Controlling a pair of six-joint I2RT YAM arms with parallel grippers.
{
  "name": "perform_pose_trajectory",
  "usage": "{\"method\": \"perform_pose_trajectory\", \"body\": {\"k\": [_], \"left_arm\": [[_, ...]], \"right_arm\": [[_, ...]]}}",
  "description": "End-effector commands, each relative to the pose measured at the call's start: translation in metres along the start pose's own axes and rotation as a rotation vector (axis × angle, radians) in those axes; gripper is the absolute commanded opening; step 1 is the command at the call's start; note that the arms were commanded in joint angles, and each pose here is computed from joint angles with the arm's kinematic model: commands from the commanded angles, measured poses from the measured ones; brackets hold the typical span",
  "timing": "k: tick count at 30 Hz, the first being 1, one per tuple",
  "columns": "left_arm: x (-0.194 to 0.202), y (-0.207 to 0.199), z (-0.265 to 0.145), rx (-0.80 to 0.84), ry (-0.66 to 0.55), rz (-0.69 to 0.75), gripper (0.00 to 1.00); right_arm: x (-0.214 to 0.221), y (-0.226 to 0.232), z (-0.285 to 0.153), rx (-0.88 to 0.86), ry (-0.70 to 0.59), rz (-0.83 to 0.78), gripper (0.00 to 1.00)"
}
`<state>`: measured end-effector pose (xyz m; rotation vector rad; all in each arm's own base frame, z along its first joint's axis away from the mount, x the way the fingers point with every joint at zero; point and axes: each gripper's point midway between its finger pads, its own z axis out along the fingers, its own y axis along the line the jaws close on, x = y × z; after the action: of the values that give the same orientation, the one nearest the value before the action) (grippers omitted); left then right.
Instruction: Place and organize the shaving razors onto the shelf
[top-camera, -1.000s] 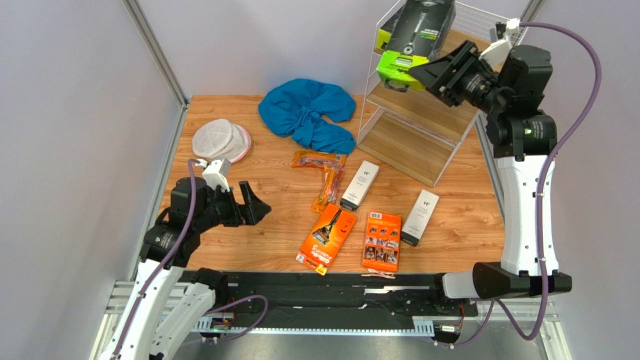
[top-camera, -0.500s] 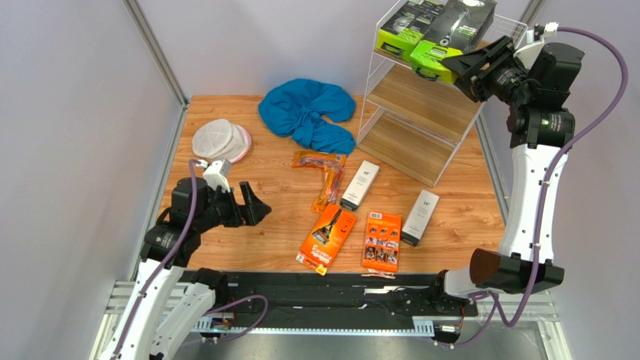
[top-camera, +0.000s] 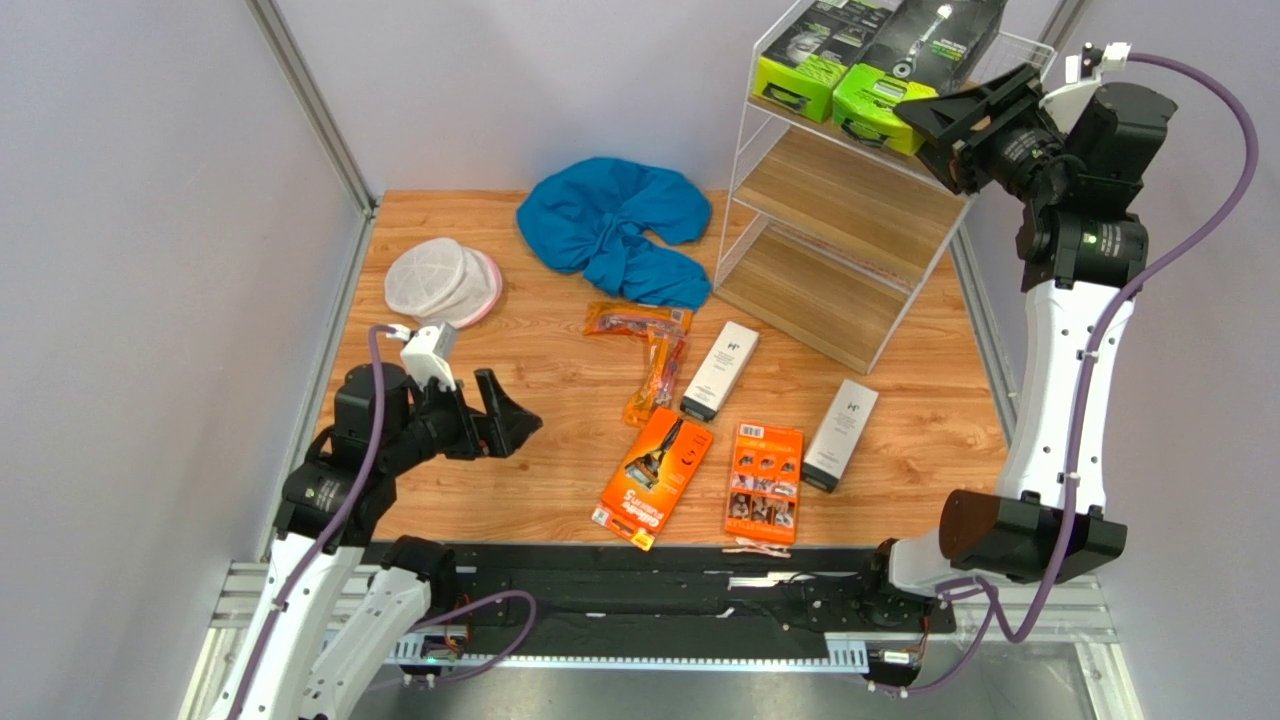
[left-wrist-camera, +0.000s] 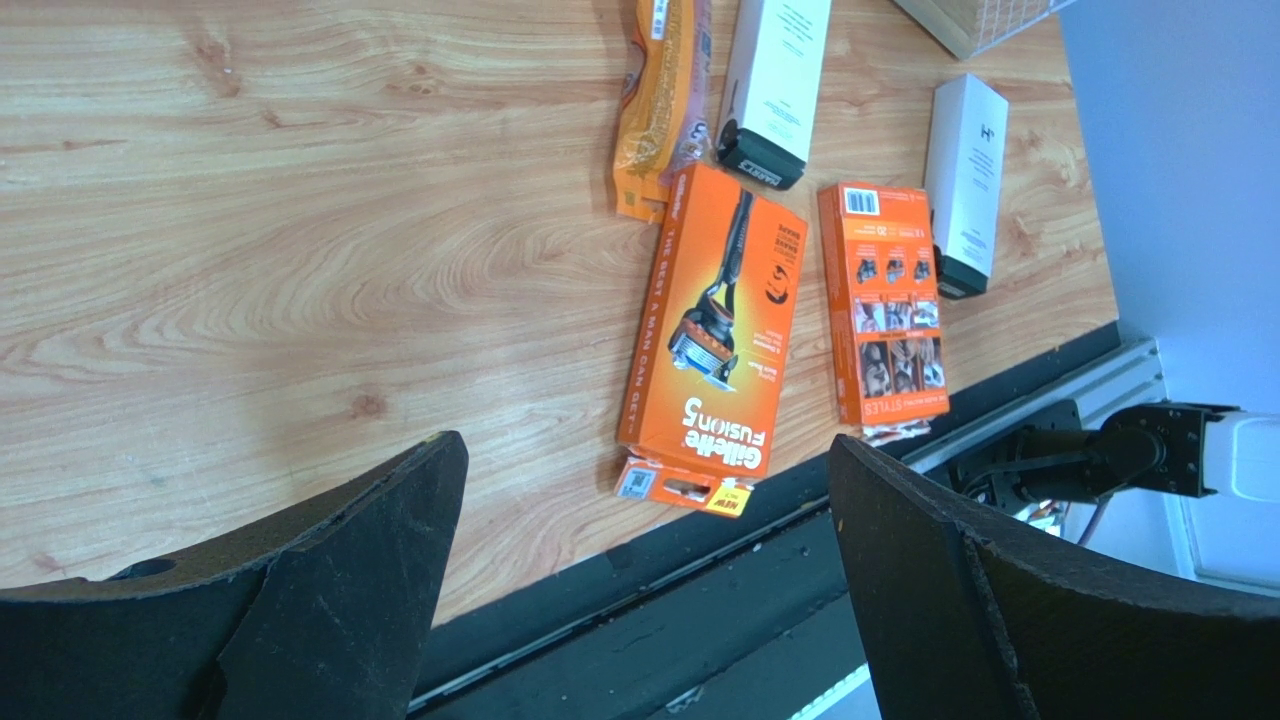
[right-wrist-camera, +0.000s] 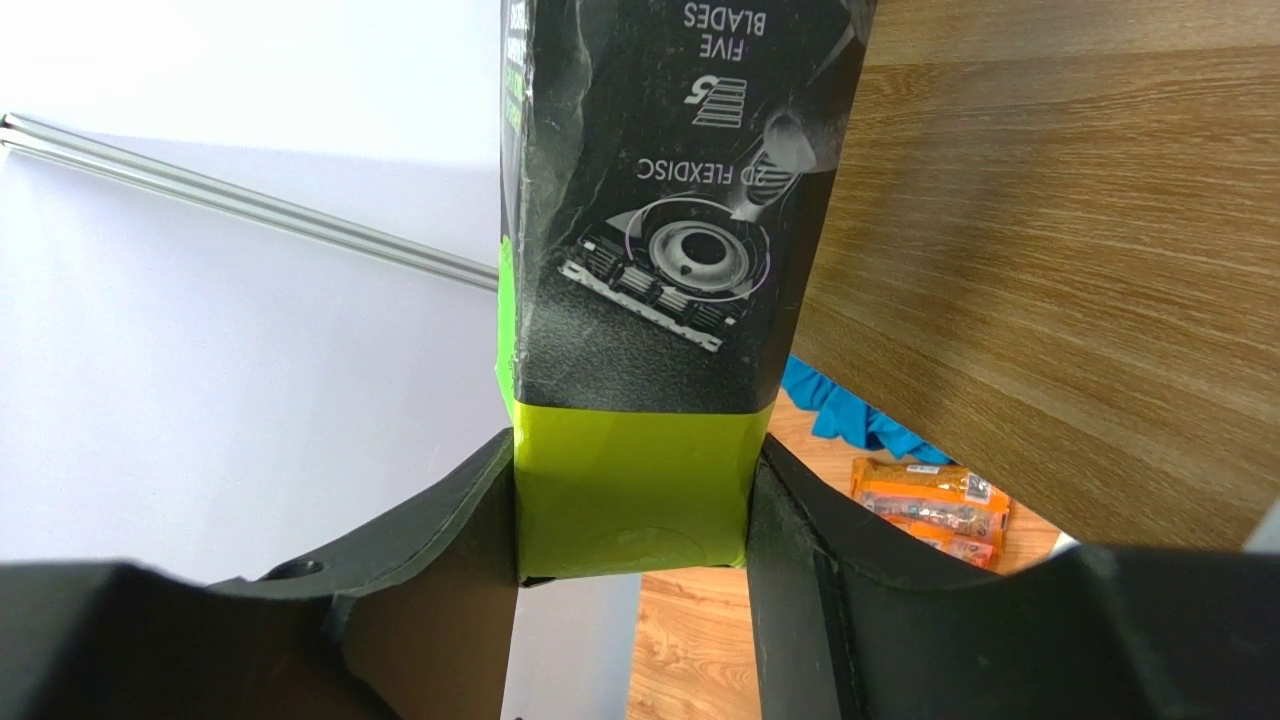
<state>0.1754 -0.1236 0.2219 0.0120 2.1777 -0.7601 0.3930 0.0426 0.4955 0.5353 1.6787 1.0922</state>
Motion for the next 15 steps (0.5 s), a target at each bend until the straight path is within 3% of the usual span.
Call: {"method": "perform_pose_trajectory", "body": {"k": [1, 7, 15], "left_arm": [[-0.005, -0.004, -0.003, 0.02, -0.029, 0.022, 0.99], [-0.004, -0.005, -0.003, 0.024, -0.025, 0.022, 0.98], [-0.004, -0.006, -0.003, 0.029, -0.027, 0.026, 0.98]], "right_arm": [[-0.008, 0.011, 0.005, -0.062, -0.003, -0.002, 0.11], [-0.012, 0.01, 0.005, -0.049, -0.008, -0.008, 0.2], [-0.022, 0.011, 0.003, -0.027, -0.047, -0.013, 0.52]]}}
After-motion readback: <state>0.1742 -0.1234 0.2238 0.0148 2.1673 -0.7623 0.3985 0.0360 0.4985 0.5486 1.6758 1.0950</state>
